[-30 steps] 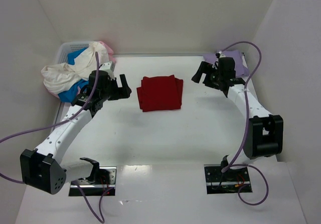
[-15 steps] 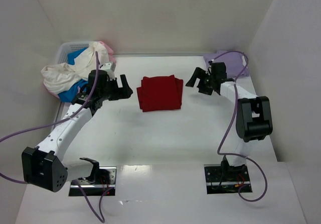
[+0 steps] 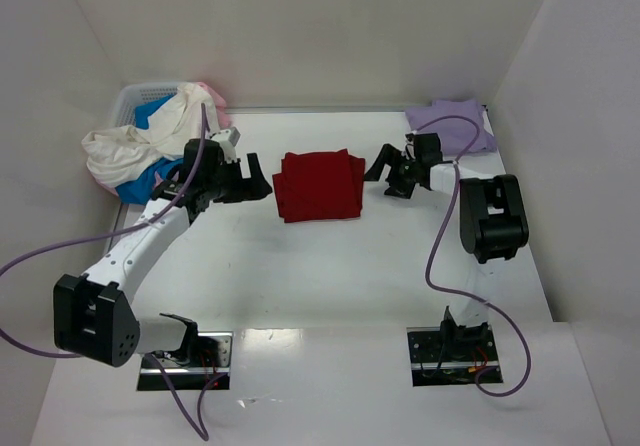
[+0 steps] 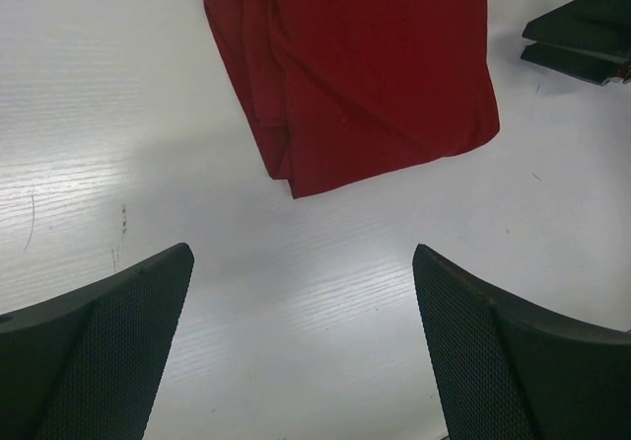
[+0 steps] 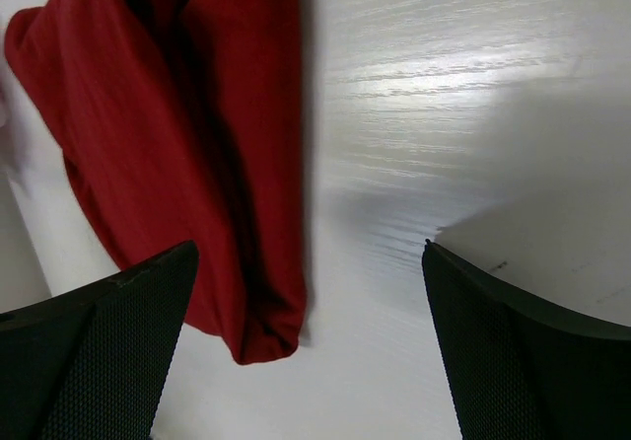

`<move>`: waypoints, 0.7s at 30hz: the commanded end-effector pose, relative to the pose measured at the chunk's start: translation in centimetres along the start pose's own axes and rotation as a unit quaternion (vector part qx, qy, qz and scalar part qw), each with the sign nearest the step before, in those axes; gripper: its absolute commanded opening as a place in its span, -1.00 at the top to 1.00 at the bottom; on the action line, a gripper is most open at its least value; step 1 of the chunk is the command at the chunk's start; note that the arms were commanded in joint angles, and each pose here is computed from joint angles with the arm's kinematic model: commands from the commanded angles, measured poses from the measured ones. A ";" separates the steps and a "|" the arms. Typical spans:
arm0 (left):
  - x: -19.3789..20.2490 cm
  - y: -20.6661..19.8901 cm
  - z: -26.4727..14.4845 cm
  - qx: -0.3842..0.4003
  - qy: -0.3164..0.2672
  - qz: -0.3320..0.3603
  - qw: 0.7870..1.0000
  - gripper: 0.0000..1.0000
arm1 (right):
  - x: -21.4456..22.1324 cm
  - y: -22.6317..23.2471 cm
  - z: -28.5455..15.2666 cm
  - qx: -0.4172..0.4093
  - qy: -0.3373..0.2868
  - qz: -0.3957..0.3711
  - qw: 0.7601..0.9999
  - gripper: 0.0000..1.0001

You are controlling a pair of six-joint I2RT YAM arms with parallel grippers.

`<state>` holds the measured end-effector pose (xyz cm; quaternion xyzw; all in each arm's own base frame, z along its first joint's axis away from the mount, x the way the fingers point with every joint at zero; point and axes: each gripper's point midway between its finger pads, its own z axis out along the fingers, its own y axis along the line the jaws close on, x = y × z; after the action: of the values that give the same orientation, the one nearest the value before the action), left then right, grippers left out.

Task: Fold and stack the t-shirts
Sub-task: Smooth out wrinkles on the folded tshirt

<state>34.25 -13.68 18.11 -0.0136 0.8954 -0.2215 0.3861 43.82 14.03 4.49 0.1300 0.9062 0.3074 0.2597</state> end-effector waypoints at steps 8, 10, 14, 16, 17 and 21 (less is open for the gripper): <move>0.2 0.0 1.0 0.018 0.023 -0.006 1.000 -1.00 | -1.0 3.6 2.8 -0.082 0.006 -0.018 0.996 -1.00; 0.2 0.0 1.0 0.018 0.023 -0.006 1.000 -1.00 | -0.5 3.8 3.5 -0.089 0.015 -0.021 0.996 -1.00; 0.2 0.0 1.0 0.018 0.023 -0.006 1.000 -1.00 | 0.3 4.9 4.5 -0.084 0.026 -0.030 0.996 -1.00; 0.1 0.3 1.0 0.015 0.021 -0.009 1.000 -1.00 | 0.7 5.1 4.9 -0.080 0.030 -0.033 0.996 -1.00; 0.1 0.3 1.0 0.015 0.021 -0.009 1.000 -1.00 | 0.4 5.2 4.9 -0.076 0.027 -0.033 0.996 -1.00; 0.1 0.2 0.7 0.015 0.021 -0.009 1.000 -1.00 | 1.5 4.9 6.0 -0.070 0.040 -0.034 0.996 -1.00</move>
<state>34.25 -13.65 16.01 -0.0186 0.9085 -0.2292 0.3490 46.18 20.91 4.82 0.0671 0.8866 0.3810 0.2536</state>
